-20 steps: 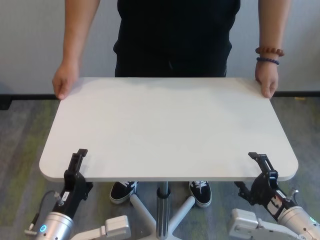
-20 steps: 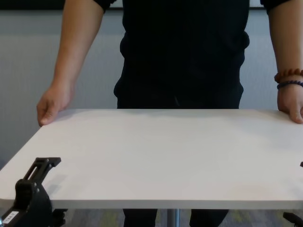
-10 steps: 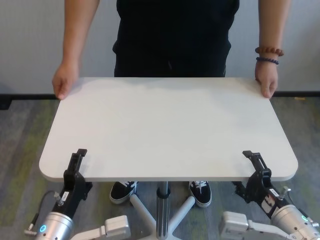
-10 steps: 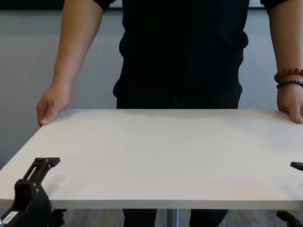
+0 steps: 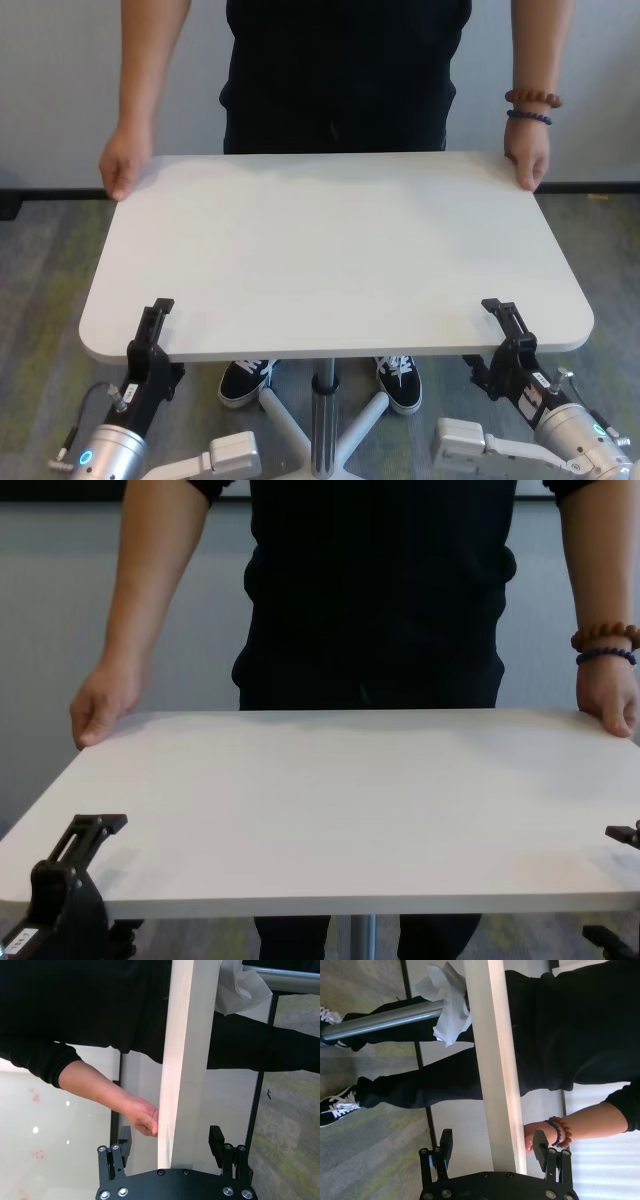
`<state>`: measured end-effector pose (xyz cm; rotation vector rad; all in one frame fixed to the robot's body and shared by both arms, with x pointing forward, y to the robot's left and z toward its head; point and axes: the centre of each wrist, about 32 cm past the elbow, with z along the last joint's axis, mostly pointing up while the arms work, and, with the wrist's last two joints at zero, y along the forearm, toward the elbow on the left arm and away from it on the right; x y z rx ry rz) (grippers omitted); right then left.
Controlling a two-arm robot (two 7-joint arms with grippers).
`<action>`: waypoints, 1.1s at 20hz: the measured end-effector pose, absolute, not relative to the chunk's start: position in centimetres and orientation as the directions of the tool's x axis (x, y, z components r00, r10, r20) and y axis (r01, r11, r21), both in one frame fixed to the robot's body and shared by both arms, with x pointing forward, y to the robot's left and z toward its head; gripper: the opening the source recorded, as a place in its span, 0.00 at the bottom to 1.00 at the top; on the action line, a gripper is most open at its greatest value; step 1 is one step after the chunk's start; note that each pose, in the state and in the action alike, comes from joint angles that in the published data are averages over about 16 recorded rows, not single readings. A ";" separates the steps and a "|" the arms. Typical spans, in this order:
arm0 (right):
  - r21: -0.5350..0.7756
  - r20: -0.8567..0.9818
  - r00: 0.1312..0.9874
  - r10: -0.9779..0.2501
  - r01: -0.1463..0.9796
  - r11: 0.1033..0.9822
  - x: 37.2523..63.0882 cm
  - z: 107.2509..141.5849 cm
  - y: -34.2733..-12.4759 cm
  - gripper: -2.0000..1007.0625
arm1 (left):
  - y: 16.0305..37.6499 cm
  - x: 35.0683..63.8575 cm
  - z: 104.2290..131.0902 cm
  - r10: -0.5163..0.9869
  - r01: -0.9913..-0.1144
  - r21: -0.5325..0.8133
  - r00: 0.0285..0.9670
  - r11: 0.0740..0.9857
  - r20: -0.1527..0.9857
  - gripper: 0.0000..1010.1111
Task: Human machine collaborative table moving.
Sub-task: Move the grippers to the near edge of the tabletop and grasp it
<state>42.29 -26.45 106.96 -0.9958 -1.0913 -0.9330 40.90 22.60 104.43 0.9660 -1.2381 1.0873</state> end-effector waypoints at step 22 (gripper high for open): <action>-0.114 0.985 0.145 -0.098 0.957 0.268 43.0 106.1 -26.5 0.99 | 22.6 40.9 104.4 0.098 -0.974 -0.014 0.008 0.226 0.995 0.99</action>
